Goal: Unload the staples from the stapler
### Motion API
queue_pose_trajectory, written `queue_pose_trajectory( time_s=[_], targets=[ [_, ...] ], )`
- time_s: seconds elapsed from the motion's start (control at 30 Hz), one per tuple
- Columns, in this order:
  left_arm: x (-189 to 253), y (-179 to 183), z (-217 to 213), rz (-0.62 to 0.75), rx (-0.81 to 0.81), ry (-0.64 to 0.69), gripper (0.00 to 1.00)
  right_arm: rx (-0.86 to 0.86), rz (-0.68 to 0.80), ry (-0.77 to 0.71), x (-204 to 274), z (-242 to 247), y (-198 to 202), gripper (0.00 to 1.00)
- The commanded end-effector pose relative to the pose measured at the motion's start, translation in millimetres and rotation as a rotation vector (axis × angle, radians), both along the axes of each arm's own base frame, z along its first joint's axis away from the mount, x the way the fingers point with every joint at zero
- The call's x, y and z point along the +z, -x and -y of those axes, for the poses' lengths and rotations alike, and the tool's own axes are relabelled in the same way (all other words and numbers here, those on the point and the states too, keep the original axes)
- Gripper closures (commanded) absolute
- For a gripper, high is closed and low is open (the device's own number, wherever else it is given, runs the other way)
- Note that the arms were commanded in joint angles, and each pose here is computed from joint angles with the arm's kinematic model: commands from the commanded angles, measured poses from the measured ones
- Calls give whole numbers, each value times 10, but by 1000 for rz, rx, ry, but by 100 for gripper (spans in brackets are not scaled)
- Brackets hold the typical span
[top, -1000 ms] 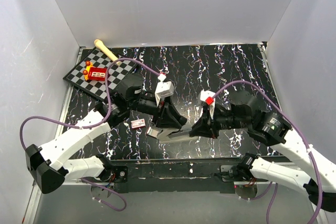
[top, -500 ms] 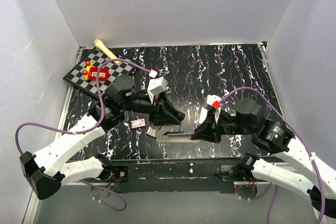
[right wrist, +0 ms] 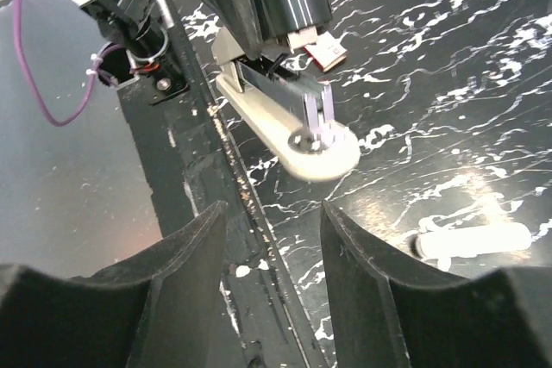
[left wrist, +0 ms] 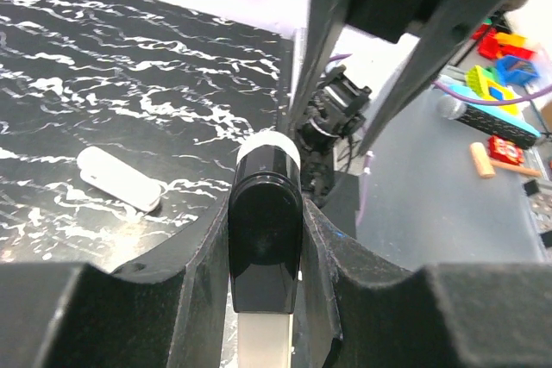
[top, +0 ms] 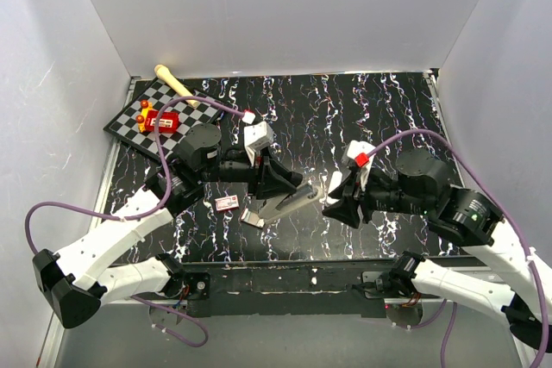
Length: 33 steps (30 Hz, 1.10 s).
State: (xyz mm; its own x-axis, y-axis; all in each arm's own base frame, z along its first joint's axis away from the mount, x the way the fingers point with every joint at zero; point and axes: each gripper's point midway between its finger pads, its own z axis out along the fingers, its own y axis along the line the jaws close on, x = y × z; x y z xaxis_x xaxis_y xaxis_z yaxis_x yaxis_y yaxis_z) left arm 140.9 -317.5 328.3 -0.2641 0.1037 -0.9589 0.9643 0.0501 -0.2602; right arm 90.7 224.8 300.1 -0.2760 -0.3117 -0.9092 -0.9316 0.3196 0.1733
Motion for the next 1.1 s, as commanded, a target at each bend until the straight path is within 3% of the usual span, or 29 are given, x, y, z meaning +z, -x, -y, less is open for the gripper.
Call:
queue_pose_trajectory(
  time_s=[0.0, 0.1, 0.23, 0.27, 0.7, 1.07],
  targets=[
    [109, -230, -60, 62, 134, 8, 100, -70, 101, -28, 371, 80, -134, 44],
    [75, -315, -52, 56, 172, -4, 100, -143, 138, -42, 523, 34, -325, 53],
    [33, -424, -56, 50, 227, -22, 100, -228, 111, -27, 585, -127, -582, 96],
    [35, -454, -57, 49, 242, -24, 100, -249, 104, -39, 614, -166, -635, 99],
    [29, -817, -73, 29, 425, -30, 100, -579, 10, -109, 416, -467, -1338, 99],
    [92, -939, -99, 32, 500, 16, 100, -636, -43, -110, 125, -629, -1503, 99]
  ],
)
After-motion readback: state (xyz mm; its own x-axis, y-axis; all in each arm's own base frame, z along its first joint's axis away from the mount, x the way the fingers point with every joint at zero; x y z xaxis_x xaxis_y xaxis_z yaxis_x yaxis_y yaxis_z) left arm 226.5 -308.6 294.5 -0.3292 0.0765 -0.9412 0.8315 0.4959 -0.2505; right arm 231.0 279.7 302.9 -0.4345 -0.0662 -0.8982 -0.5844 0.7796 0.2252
